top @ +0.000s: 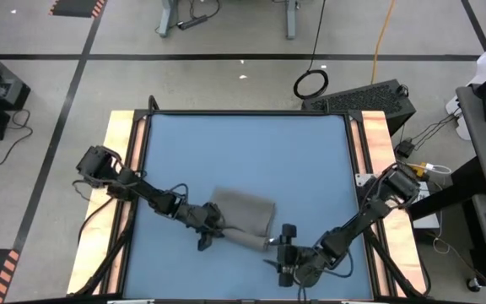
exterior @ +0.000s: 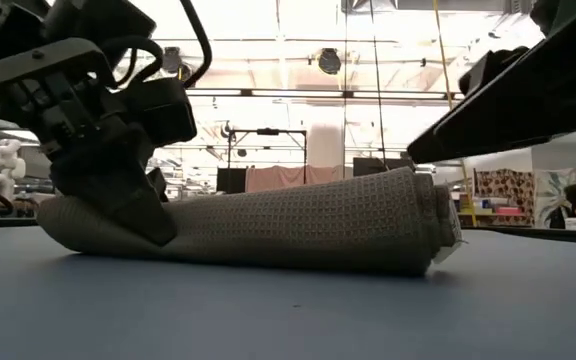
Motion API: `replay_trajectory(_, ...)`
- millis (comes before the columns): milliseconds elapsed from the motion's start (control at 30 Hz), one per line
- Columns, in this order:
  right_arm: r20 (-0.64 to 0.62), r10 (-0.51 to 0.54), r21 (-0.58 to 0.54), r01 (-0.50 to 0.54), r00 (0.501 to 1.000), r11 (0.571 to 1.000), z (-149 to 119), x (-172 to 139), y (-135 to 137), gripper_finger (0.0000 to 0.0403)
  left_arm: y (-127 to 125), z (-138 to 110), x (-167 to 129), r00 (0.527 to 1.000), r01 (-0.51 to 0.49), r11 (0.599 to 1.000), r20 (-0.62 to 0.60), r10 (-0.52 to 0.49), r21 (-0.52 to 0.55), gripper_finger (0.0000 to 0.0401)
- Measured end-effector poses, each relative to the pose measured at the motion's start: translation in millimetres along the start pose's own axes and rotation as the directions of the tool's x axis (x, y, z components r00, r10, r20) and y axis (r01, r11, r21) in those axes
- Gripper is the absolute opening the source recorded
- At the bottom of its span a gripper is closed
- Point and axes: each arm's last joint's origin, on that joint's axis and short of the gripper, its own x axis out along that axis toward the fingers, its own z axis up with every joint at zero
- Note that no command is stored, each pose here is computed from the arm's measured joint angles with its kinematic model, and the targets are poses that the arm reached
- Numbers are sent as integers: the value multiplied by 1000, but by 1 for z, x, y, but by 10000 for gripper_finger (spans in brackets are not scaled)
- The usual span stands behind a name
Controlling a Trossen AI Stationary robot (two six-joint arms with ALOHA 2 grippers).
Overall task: Roll towel
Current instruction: Roll the gray towel
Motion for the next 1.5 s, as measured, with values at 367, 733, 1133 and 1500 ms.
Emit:
replay_trajectory(367,203,-81,-240,130,976,962,-29,35,15,224,12,9,-1,999,39,995,-20,-41,-95,52)
replay_trajectory(733,217,-154,-256,208,964,944,-37,50,6,224,12,9,-1,999,38,995,-20,-40,-95,52)
replay_trajectory(1133,192,-186,-228,229,963,946,-34,60,-5,231,12,9,-1,999,36,995,-18,-37,-95,52)
replay_trajectory(1500,97,-253,-3,255,963,967,-42,67,-20,243,13,10,-1,1000,6,996,14,-4,-94,52)
